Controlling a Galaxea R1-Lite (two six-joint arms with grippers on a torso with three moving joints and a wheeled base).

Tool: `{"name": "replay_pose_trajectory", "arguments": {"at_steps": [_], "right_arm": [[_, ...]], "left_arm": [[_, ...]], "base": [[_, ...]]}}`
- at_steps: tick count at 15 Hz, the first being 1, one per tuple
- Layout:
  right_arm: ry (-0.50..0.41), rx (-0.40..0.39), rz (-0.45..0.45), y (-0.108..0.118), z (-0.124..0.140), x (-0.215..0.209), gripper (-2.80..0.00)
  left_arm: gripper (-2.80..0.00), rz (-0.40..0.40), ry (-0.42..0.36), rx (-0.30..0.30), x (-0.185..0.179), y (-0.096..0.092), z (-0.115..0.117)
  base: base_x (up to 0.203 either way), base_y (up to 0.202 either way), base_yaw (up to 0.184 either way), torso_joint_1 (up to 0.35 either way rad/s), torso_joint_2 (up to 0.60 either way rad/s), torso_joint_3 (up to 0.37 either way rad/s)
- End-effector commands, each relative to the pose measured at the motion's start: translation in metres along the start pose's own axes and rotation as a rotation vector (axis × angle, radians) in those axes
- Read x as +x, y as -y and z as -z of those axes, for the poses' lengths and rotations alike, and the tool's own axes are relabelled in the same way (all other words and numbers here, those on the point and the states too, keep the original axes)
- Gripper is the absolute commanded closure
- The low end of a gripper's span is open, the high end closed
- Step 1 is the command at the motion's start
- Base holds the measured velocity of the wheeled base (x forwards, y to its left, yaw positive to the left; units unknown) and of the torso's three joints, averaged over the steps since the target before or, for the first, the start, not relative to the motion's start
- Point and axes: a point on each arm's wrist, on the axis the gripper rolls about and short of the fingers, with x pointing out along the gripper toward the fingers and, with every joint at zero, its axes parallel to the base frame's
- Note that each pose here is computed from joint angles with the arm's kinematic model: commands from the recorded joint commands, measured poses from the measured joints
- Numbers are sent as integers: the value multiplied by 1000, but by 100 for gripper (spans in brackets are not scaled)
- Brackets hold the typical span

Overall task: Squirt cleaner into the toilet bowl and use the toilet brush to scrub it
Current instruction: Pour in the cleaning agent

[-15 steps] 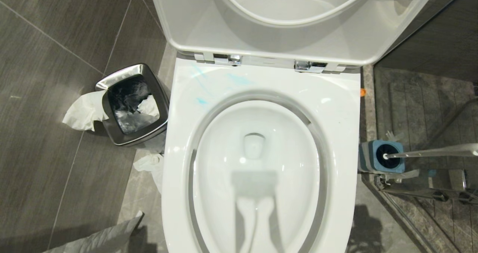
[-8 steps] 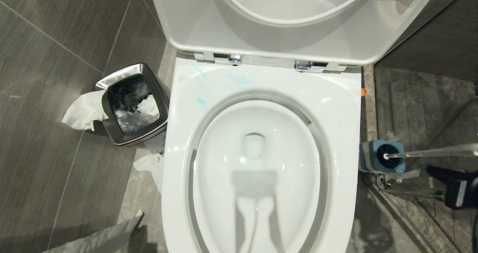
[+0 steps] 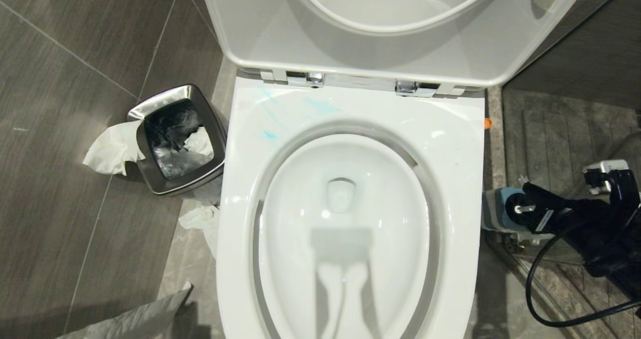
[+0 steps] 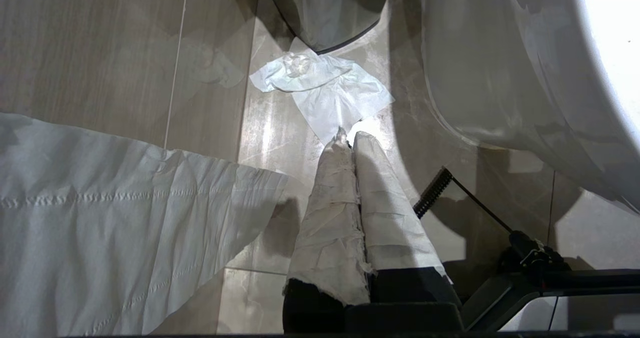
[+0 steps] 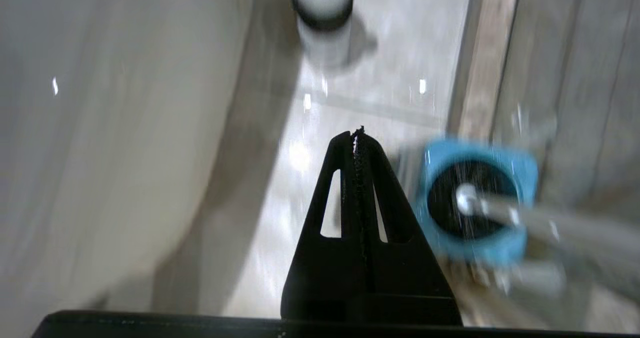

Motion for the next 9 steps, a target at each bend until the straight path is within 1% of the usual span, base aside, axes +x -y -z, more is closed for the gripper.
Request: {"name": "replay_pose_trajectory", "arguments": {"at_steps": [1, 6, 8, 9], "right_arm": [[-35, 3, -1, 0, 17, 10, 0], [-85, 7, 7, 1, 29, 0, 0], [-123, 48, 20, 3, 35, -9, 0], [-127, 49, 20, 2, 34, -16, 0]], "left_arm": [[0, 0, -2, 0, 0, 0, 0], [0, 0, -2, 0, 0, 0, 0], [0, 0, -2, 0, 0, 0, 0], [0, 0, -2, 0, 0, 0, 0]], "base": [[0, 0, 0, 0, 0, 0], [0, 0, 0, 0, 0, 0], [0, 0, 0, 0, 0, 0], [0, 0, 0, 0, 0, 0]]}}
